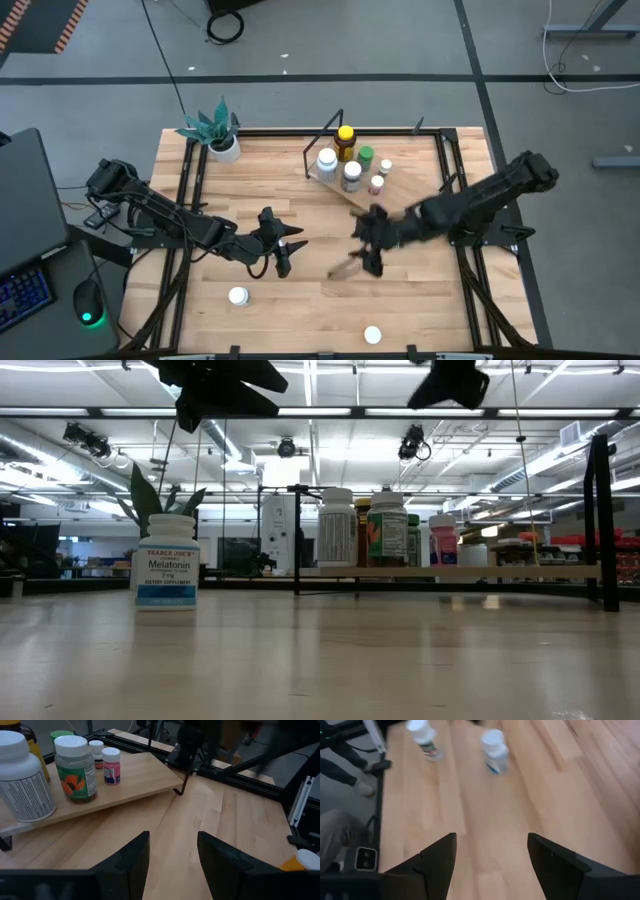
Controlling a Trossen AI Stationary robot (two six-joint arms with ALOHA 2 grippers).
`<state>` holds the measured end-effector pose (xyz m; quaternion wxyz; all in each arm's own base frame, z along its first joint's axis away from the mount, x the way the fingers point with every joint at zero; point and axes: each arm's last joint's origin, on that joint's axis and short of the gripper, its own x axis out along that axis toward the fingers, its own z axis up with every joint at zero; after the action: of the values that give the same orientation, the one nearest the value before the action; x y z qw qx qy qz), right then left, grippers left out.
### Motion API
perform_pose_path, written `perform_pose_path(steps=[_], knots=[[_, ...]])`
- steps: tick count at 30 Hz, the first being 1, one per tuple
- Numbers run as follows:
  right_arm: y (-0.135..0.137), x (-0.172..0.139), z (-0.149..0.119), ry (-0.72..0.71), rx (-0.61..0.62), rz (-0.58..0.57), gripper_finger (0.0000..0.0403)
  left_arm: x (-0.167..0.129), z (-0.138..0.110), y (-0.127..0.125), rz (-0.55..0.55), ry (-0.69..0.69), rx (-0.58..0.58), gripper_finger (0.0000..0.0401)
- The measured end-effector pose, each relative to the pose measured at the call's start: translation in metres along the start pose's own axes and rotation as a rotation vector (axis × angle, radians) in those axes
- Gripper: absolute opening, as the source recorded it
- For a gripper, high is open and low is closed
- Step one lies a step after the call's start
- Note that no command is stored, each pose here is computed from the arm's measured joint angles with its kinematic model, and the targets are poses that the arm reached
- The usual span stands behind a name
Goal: Pick and place medicine bottles onto shelf by color
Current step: Put the white and blue pill bottle on the shelf
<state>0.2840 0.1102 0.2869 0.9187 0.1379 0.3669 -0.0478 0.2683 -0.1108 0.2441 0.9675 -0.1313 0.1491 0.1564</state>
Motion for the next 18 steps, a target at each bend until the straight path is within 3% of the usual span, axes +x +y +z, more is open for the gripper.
perform_pose_path(steps=[7,14,18], knots=[[0.048,0.037,-0.026,-0.091,-0.099,0.009,0.0251,0.000,0.000,0.000,0.013,-0.007,0.006,0.0172],[0.056,0.072,-0.050,-0.015,-0.146,-0.040,0.0251,0.000,0.000,0.000,0.017,-0.007,0.011,0.0172],[0.056,0.088,-0.059,0.009,-0.137,-0.061,0.0251,0.003,0.005,0.005,0.071,-0.045,0.114,0.0172]])
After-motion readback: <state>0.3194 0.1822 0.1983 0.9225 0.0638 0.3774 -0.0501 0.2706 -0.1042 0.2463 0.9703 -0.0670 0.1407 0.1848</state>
